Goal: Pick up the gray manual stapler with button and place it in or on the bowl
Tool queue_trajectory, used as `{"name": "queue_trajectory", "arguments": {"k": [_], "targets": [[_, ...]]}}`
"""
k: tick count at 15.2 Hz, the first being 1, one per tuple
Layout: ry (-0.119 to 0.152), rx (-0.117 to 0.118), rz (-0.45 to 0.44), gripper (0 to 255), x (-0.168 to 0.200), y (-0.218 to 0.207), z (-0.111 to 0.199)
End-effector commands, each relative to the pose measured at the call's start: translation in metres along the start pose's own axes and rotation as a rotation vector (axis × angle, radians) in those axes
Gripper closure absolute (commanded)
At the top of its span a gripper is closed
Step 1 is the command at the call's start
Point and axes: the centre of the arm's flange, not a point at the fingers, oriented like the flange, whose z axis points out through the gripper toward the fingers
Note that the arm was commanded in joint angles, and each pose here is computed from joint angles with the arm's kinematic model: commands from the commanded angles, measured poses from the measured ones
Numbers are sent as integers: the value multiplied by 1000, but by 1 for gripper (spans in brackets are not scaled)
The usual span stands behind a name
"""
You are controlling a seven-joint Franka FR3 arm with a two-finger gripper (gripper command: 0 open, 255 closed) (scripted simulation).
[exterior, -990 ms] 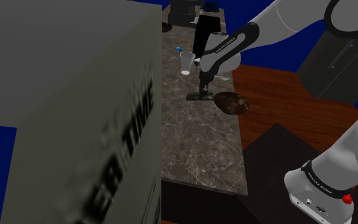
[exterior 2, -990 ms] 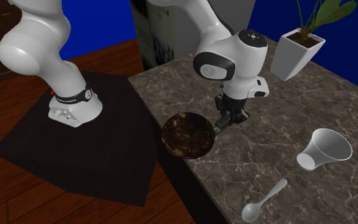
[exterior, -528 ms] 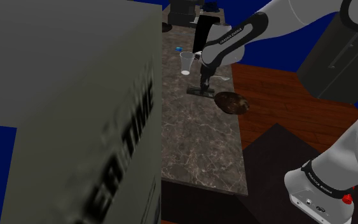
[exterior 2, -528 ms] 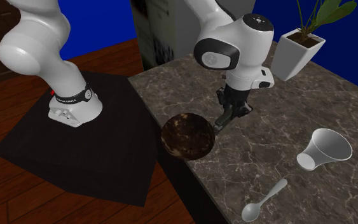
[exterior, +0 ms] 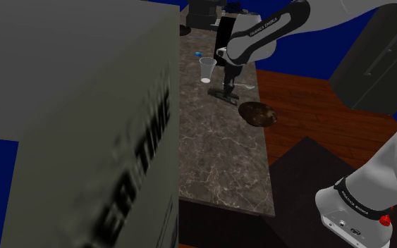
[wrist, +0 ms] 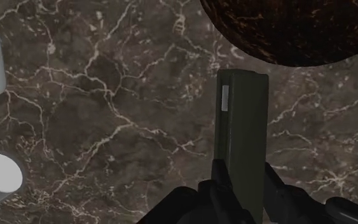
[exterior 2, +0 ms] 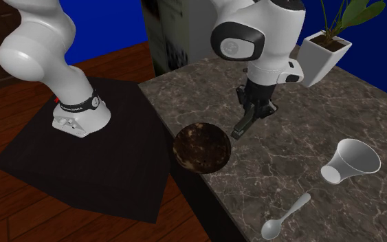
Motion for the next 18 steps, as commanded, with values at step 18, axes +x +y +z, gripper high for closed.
{"name": "queue_trajectory", "arguments": {"k": [18], "targets": [[0,0,0,255,-162,-50,-11]]}}
